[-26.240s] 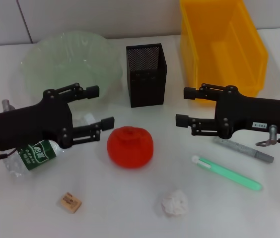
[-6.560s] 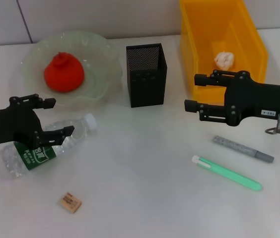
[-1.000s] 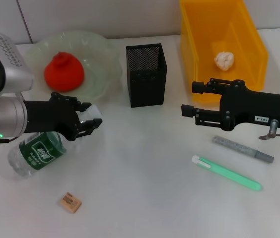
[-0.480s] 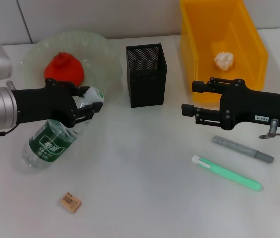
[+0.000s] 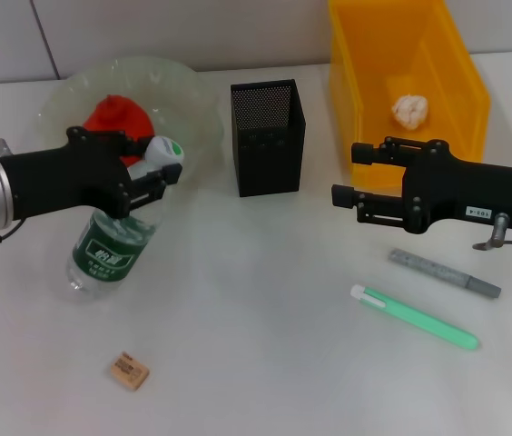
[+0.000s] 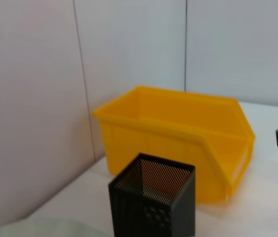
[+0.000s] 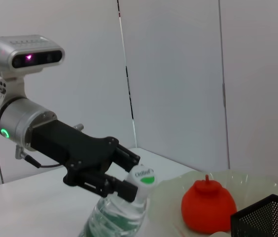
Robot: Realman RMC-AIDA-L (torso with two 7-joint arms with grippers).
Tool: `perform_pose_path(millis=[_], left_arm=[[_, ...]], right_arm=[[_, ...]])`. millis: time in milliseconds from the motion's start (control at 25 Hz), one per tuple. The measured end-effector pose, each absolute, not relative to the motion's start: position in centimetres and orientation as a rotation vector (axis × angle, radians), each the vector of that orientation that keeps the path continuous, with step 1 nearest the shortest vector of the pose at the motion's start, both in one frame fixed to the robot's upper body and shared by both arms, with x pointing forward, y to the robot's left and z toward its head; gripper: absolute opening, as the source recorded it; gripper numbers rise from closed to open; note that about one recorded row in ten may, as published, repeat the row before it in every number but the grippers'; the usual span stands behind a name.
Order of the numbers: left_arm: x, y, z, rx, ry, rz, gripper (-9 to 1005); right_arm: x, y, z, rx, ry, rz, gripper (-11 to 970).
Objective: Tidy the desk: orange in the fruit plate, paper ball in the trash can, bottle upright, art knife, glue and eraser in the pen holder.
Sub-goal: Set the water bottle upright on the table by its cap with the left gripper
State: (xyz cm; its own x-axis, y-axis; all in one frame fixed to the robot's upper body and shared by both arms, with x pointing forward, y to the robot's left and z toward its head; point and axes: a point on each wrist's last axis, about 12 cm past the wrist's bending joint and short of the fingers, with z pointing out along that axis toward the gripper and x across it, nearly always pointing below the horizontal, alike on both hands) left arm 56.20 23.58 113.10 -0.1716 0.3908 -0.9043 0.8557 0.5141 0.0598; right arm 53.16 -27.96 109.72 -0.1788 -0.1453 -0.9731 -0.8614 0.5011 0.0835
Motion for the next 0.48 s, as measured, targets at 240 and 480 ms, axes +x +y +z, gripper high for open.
perform_pose_path(millis=[240,480], left_arm=[[56.19,23.92,113.19,1.021,1.756,-0.598,498],[56.02,24.18,113.25,0.995,1.736,-0.604,505]], right_arm=[[53.18,-27.95,109.74,-0.874,1.645,0.814,689],[53.18,-27.94,109.75,-0.875,1.644,0.814,689]])
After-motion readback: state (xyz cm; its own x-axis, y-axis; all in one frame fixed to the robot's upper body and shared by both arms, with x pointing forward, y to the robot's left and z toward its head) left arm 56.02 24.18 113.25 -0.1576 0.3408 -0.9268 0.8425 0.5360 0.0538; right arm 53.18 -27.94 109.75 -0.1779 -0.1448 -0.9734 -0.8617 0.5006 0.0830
